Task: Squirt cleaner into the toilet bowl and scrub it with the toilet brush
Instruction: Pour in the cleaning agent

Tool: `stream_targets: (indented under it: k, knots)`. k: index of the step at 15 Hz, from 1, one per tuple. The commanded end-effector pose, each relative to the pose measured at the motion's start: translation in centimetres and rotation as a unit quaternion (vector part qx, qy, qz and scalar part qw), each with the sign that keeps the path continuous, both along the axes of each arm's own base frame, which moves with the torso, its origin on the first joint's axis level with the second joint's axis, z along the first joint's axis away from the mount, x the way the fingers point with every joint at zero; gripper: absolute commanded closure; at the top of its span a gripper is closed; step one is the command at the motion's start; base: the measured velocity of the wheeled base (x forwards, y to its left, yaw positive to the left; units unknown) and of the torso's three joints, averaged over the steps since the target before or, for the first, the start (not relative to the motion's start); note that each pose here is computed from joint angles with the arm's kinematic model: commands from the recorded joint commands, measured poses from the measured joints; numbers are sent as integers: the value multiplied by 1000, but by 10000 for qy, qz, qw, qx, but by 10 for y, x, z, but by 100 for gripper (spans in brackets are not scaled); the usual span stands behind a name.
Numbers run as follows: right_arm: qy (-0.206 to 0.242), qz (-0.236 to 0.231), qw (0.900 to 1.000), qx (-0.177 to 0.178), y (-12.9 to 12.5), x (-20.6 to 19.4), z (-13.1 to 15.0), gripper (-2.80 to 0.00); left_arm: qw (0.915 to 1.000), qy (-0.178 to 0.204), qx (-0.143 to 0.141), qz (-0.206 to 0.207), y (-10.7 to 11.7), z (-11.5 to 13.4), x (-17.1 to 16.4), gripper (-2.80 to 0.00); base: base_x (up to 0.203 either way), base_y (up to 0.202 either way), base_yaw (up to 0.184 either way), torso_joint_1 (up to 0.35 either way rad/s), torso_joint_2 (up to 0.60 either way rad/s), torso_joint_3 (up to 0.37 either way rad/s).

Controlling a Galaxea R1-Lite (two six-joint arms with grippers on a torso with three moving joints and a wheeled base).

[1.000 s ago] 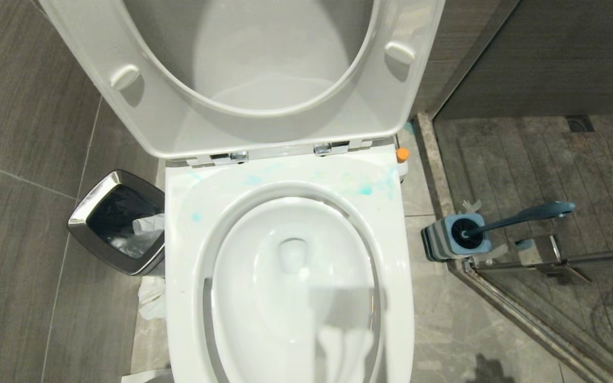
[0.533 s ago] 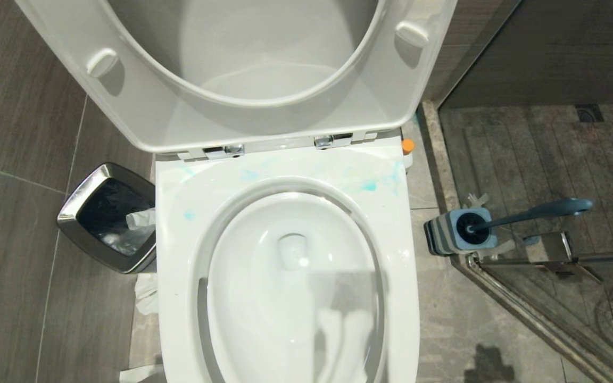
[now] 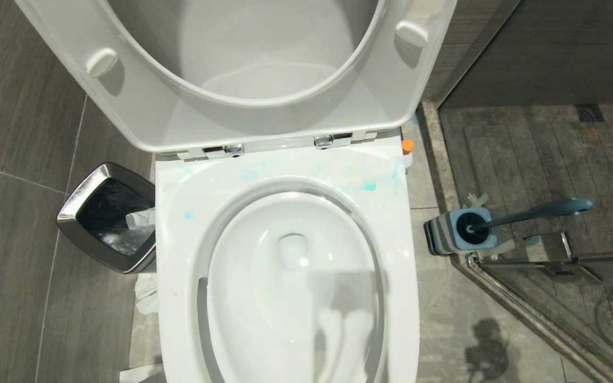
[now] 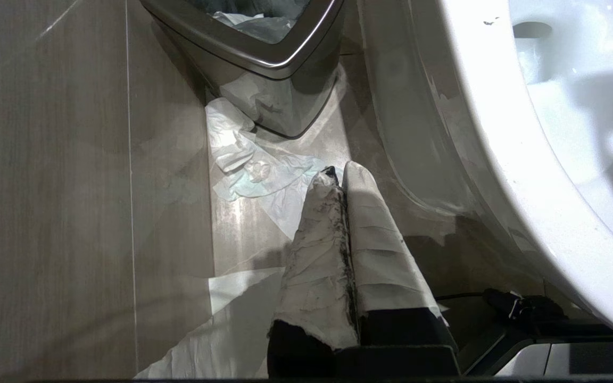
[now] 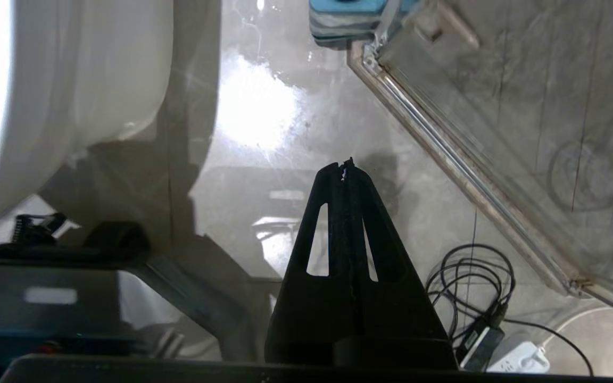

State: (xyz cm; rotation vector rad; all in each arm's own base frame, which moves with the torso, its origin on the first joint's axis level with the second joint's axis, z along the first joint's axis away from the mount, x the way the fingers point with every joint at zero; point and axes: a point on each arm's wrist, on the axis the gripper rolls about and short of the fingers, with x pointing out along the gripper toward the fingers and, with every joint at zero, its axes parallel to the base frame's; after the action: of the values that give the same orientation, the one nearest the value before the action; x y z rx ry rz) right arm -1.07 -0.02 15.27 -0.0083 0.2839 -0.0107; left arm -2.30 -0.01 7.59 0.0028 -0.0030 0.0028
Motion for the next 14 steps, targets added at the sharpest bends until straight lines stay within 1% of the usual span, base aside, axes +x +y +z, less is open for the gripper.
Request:
stream_targets:
  k: [1,2,3,6,7,9,12,13,14]
  knots:
    - [1122,3,9937,7,0,69,31,0,10000,7,1,2,0,0,0,0,0,0,0,0,0,0]
    - [1232,6,9924,-2,0,96,38,0,10000,7,1,2,0,0,0,0,0,0,0,0,0,0]
    - [1234,21,9923,-36,0,122,44,0,10000,7,1,2,0,0,0,0,0,0,0,0,0,0]
    - [1025,86,9946,-172,10,180,49,0,10000,7,1,2,0,0,0,0,0,0,0,0,0,0]
    - [888,82,9960,-103,14,193,48,0,10000,7,1,2,0,0,0,0,0,0,0,0,0,0]
    - [653,7,9978,113,19,220,42,0,10000,7,1,2,0,0,0,0,0,0,0,0,0,0]
    - [13,-4,9996,292,26,264,30,0,10000,8,1,2,0,0,0,0,0,0,0,0,0,0]
    - [-47,62,9996,278,36,272,25,0,10000,7,1,2,0,0,0,0,0,0,0,0,0,0]
    - [-3,135,9997,219,47,275,19,0,10000,7,1,2,0,0,0,0,0,0,0,0,0,0]
